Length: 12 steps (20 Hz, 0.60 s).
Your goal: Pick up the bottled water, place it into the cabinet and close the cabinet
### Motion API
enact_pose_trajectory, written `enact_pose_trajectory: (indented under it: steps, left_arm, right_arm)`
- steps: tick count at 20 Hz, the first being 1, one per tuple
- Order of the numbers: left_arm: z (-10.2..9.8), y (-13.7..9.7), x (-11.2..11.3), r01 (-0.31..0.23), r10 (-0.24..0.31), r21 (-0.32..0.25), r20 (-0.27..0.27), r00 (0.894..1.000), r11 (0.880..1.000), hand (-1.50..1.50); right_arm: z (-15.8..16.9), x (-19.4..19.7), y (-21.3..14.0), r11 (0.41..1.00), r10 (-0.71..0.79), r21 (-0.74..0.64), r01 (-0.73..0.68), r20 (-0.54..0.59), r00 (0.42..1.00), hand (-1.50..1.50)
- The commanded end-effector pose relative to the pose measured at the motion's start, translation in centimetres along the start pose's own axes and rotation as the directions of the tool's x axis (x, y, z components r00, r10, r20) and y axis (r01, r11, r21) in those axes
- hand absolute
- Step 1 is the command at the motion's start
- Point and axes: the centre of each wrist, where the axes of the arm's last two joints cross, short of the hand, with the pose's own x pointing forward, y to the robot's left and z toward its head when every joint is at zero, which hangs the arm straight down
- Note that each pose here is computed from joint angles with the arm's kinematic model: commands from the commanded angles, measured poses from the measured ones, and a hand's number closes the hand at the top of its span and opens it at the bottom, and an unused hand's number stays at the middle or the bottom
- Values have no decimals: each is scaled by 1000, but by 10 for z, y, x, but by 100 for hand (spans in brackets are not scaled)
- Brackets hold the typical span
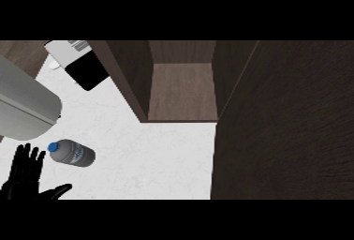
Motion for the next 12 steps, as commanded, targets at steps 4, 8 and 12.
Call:
enact_pose_trajectory:
  steps: [4,8,12]
  left_arm:
    - [-13,18,-33,-85,85,-3,-41,996,996,-150]
    - [-19,-5,-54,-62,62,-22,-35,997,998,-150]
    - [-35,13,-53,-75,74,-25,-33,997,997,-150]
  right_arm:
    - [2,10,-11,1000,-2,-9,2,4,1000,-150]
    - [-12,11,-8,1000,1,-8,-1,5,1000,-150]
    - [8,9,-7,1000,2,7,-2,-1,1000,-150]
